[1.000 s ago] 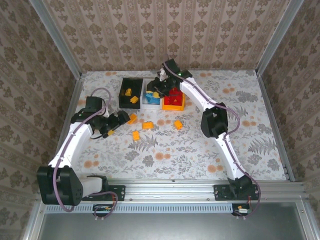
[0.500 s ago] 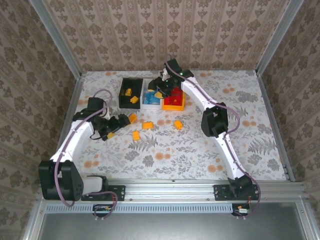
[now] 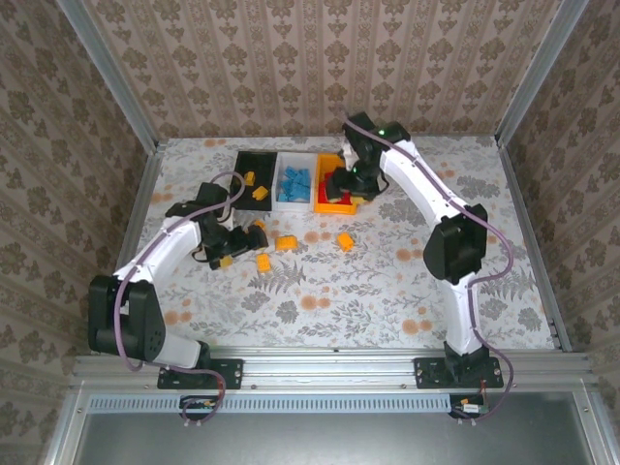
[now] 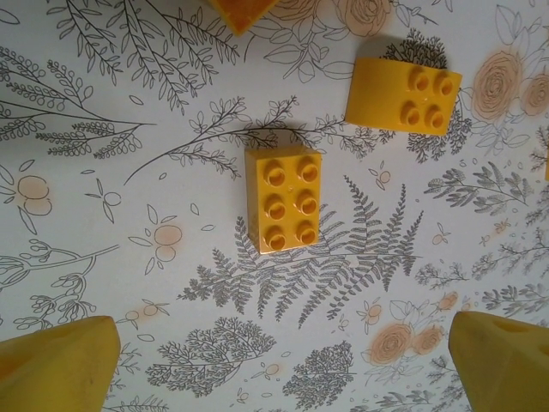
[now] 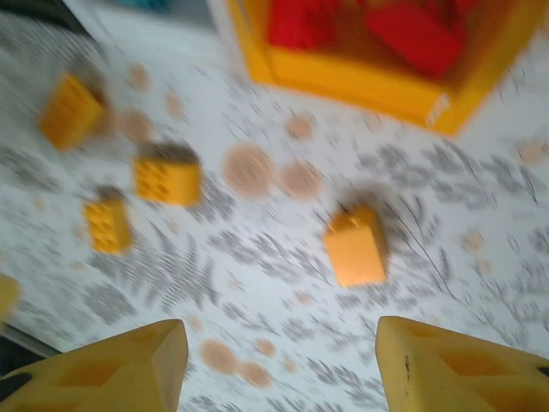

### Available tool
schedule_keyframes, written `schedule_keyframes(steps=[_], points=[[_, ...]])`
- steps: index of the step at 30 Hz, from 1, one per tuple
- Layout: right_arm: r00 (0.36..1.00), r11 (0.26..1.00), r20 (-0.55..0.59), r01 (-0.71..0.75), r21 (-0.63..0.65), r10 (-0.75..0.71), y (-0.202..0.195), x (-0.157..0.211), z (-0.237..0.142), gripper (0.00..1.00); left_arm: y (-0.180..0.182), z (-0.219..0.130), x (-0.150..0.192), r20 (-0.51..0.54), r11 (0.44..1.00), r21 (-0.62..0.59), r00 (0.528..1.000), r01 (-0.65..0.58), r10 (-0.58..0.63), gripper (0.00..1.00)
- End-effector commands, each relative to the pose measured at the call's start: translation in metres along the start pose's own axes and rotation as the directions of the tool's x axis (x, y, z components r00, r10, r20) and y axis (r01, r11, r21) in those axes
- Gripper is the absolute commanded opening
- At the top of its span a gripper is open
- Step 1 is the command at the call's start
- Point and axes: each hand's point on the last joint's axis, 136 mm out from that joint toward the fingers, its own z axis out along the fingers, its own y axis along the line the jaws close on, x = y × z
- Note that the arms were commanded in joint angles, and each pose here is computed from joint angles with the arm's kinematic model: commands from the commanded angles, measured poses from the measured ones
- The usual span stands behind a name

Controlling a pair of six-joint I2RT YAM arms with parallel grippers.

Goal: Sort the legos into containers by color

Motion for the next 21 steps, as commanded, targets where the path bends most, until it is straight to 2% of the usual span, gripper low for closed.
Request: schedule_keyframes(steps=[1,10,21], points=[[0.991,0.991,-0.109,0.093,0.100,-0.082,-0.021,0.032,0.026,0.63,-0.005,-0.002,-0.007,0.009,1.000,-0.015,1.000,-0.024,0.025,1.00],[0.960,0.954,-0.211,0.227,0.196,-0.184,-0.031,0.044,0.078,0.65,-0.005,-0.001,-0.003,-0.010,0.999,-0.027,0.999,-0.032,0.032,1.00],[0.941,0.930,-0.278,0.264,0.256,-0.191,-0.046,0.044,0.117,0.61,0.005,-0.007,0.004,-0.004,0.999,-0.037,1.000,-0.022,0.022,1.00]])
